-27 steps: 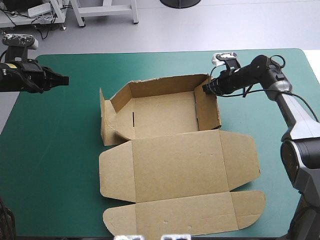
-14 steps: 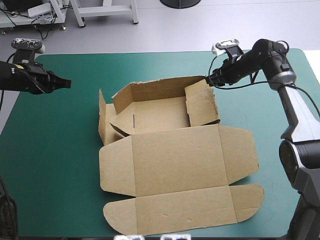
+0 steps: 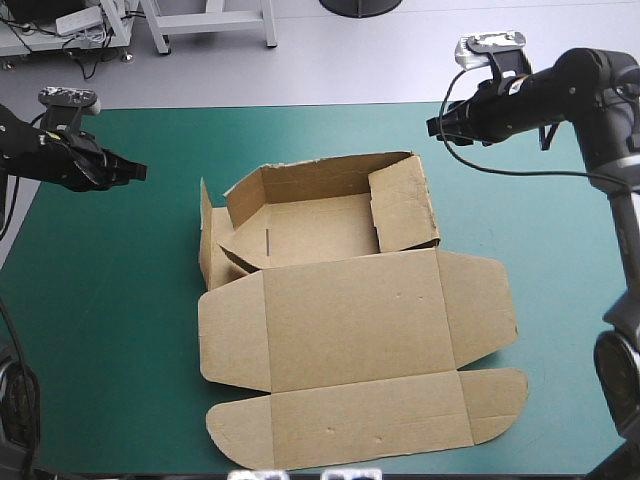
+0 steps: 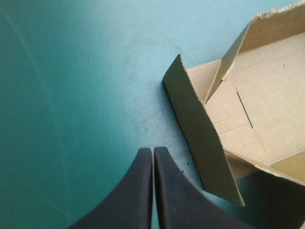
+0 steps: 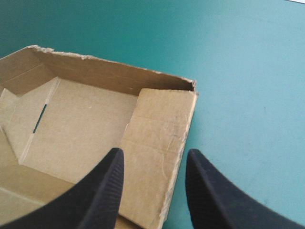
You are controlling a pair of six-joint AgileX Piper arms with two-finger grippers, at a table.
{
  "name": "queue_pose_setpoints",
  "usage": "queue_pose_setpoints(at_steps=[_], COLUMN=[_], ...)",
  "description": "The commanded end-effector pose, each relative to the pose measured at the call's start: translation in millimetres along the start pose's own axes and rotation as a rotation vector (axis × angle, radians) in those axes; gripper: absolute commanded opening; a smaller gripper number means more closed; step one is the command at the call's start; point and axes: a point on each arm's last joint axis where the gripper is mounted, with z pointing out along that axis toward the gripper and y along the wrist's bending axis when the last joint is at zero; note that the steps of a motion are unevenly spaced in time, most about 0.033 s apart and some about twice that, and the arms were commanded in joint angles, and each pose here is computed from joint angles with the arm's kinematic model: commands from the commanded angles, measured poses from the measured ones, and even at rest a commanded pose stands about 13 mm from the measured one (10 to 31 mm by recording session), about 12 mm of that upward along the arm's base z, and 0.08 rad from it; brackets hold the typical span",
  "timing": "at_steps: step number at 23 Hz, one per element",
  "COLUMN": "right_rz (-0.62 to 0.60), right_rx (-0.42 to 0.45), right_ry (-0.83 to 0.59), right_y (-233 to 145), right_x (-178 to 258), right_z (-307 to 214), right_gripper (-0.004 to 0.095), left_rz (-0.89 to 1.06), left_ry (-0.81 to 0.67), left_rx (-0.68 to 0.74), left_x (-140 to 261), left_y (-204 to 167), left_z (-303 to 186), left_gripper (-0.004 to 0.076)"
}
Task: Fold the box
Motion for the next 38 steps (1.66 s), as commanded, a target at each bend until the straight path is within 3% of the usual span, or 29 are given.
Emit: queue_pose_setpoints(at_steps=[1,4,11,18,21,22,23,30,38], right_rz=[-0.033,-0.069,0.035,0.104,0.135,0.142,0.139,0.109,0.049], right_rx=[-0.015,-0.019,-0.036,-0.102,-0.108,-0.108,-0.109,-0.155,-0.074], right_ry=[-0.036,-0.032,0.172,0.265,0.292,0.297,0.298,0.14,-0.171], right_y=[20.3,17.0,-17.7,-30.0,-31.6,-31.9,-31.7,-13.2,2.8], right_x=[13.6,15.4,21.8,34.9,38.4,39.0,39.0,11.0,-17.2], right_z=[-36.6,-24.9,82.9,140.4,148.1,149.1,148.7,101.2,-48.9], right_gripper=[0.0399,0.0399,0.0399,0.0395,0.026,0.0118,-0.0023,0.0002,0.0001], left_rz=[0.02,0.021,0.003,0.003,-0.008,-0.009,-0.012,-0.028,-0.226], left_ry=[-0.033,-0.037,-0.057,-0.059,-0.071,-0.073,-0.08,-0.163,-0.342], left_rx=[0.026,0.025,0.086,0.09,0.126,0.131,0.138,0.097,-0.011], left_x=[-0.1,0.1,-1.8,-1.9,-3.0,-3.2,-3.9,-14.8,-25.8], left_y=[-8.9,-9.5,-15.0,-15.4,-18.5,-19.0,-19.7,-11.6,41.2], left_z=[-19.5,-20.9,-21.3,-21.3,-21.8,-21.8,-22.0,-12.7,-11.7], left_gripper=[-0.0001,-0.0001,-0.0001,-0.001,-0.001,-0.001,-0.001,-0.001,-0.001])
